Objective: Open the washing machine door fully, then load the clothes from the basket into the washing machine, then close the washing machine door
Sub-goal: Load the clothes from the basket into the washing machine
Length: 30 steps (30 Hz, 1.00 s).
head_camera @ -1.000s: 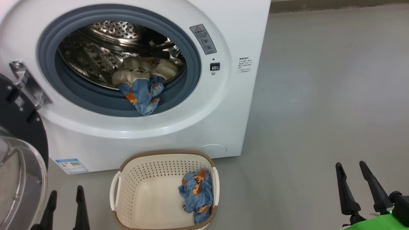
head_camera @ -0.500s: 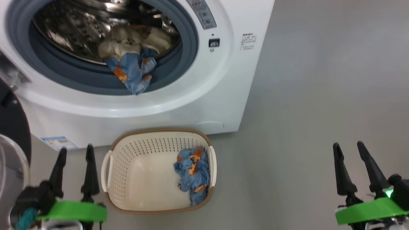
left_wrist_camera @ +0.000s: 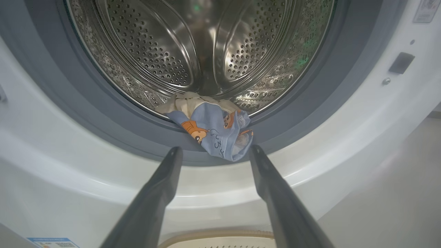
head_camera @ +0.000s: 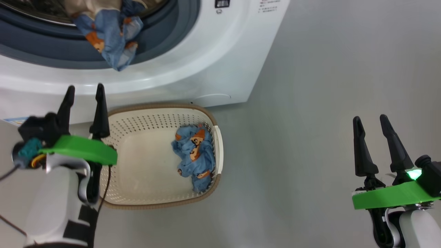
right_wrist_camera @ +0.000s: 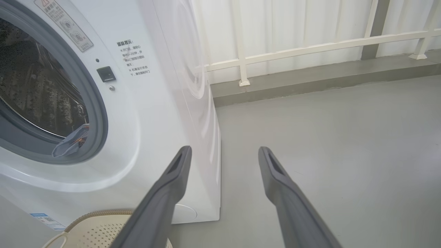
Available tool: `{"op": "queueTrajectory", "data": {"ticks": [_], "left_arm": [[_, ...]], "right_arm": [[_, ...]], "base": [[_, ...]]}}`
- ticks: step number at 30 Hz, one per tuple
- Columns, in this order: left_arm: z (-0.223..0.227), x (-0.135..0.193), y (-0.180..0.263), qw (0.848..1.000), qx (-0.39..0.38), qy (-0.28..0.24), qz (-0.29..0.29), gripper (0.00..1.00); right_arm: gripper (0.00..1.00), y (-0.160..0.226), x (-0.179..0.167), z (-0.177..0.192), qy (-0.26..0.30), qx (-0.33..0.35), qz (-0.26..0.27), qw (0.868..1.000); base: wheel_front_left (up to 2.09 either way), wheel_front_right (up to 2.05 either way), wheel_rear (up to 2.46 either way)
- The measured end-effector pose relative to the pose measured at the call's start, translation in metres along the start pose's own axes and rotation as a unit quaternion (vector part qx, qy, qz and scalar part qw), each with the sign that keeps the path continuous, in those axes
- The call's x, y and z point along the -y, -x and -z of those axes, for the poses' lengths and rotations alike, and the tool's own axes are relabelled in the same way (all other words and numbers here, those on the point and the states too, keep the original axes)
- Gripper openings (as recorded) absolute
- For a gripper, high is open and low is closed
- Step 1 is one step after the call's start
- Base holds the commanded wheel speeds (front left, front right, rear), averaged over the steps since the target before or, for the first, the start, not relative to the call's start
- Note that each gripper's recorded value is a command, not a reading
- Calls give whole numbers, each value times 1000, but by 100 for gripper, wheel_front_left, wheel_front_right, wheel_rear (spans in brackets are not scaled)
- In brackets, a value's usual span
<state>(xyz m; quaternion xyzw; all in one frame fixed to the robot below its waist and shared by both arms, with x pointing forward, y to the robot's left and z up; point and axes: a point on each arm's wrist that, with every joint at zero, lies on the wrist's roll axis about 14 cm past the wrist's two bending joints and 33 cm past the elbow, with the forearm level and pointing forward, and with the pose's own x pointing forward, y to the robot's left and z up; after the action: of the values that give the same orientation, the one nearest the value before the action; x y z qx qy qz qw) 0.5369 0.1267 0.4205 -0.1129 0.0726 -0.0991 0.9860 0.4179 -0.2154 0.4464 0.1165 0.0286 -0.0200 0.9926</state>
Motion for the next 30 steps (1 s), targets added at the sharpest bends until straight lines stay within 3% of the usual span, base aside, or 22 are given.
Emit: {"op": "queueTrajectory", "data": {"ticks": [14,27,28,29,30], "left_arm": [[41,-5,-66,998,-64,-1,5,100],[57,4,-85,996,-85,3,14,100],[56,3,-86,996,-84,2,13,82],[55,2,-88,996,-83,1,12,49],[54,1,-89,997,-82,1,11,29]], "right_arm": [[100,-10,22,17,3,-18,38,999],[100,-7,31,18,5,-18,57,998],[100,-8,31,17,5,-17,57,998],[100,-9,31,16,5,-16,57,998],[100,-10,31,15,6,-14,57,998]], "base": [[0,0,0],[0,0,0],[0,0,0],[0,0,0],[0,0,0]]}}
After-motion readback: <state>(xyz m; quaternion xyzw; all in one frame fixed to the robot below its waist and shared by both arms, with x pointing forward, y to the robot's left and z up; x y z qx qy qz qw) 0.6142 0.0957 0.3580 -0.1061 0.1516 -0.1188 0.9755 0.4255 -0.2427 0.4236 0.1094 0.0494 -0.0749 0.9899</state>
